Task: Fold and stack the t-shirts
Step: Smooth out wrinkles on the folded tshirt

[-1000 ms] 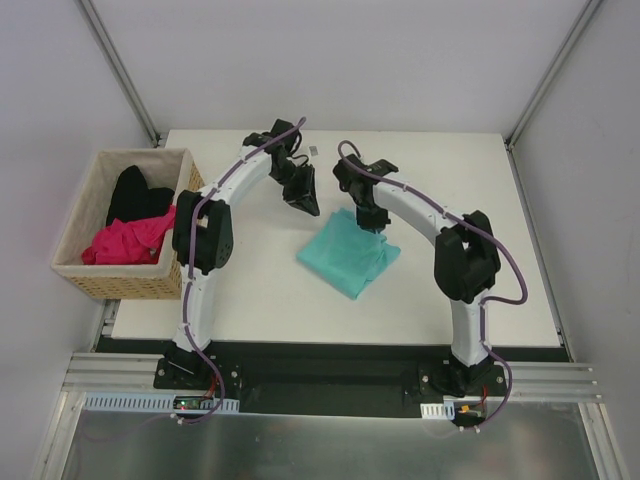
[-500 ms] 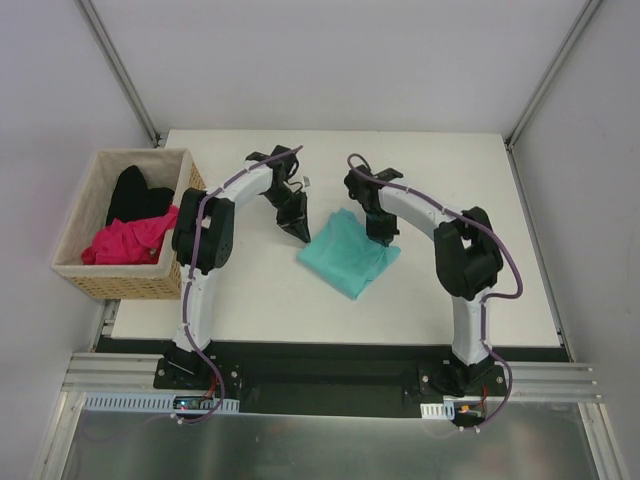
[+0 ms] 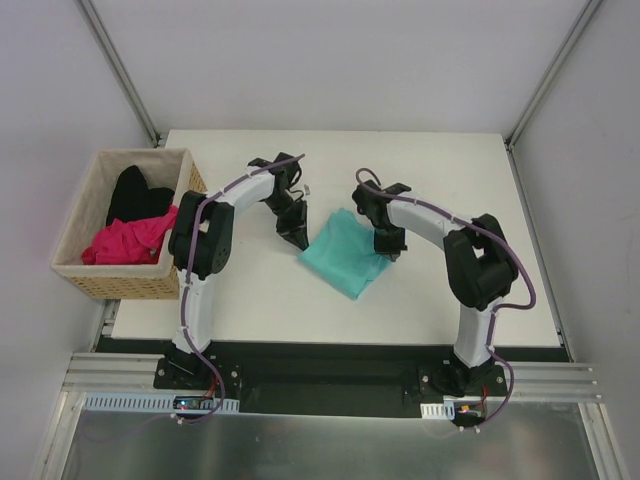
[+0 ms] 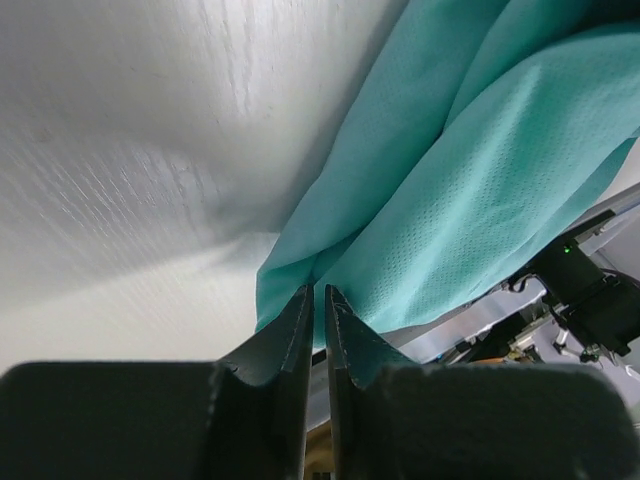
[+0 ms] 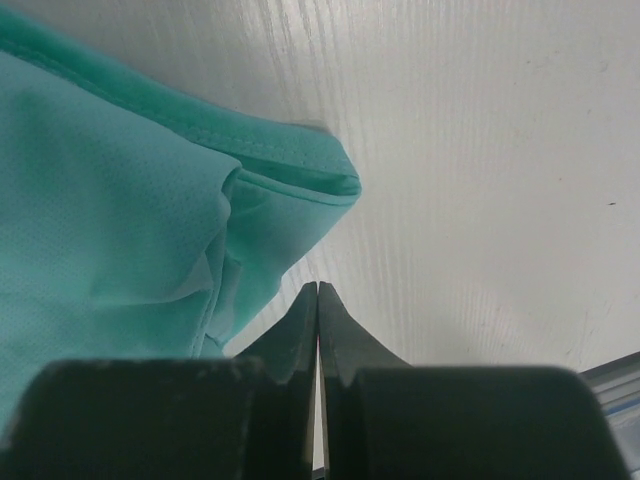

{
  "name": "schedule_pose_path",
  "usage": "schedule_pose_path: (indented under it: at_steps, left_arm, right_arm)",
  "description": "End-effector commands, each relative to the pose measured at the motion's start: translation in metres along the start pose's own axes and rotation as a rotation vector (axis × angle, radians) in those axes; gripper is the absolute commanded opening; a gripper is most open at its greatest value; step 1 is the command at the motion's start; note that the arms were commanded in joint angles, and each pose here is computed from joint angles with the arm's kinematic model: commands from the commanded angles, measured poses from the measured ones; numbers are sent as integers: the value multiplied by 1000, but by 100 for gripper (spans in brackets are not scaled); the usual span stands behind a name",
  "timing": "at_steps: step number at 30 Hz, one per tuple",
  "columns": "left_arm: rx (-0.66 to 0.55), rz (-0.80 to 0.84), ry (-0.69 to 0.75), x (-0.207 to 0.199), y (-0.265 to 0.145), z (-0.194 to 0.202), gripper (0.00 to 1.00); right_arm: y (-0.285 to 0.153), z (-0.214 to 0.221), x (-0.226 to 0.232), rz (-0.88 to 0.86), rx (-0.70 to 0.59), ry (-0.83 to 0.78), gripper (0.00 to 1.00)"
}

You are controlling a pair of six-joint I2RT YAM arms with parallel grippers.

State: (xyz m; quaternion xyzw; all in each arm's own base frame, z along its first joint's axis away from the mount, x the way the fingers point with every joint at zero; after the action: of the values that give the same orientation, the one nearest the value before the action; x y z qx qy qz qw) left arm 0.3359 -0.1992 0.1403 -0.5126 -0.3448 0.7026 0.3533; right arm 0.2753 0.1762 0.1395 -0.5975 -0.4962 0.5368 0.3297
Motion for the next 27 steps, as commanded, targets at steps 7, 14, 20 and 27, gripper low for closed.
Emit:
schedule_pose_path:
  at_steps: [7, 14, 20, 27]
  left_arm:
    - [-24, -57, -1, -2, -13, 41, 8]
    - [-16, -92, -15, 4, -8, 62, 8]
    - [-9, -115, -34, 9, -2, 81, 8]
    - [-6, -129, -31, 6, 2, 94, 8]
  right_arm:
    - [20, 3, 12, -23, 26, -36, 0]
    - [34, -13, 16, -23, 19, -96, 1]
    - [38, -33, 24, -36, -11, -140, 1]
    - [37, -42, 30, -77, -15, -149, 0]
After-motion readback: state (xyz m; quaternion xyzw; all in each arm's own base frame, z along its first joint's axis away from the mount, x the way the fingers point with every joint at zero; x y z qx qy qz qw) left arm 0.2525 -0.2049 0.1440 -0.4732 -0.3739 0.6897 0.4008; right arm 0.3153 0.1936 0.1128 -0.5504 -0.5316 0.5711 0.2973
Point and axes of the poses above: each gripper's point midway between its finger pads, its own y axis out along the fingers, its own x axis along the line the jaws close on, z = x × y, the point moved 10 cm from there along -y, back along the fingers, and after that the axes turned 11 degrees about -y, right-handed, at the moved point
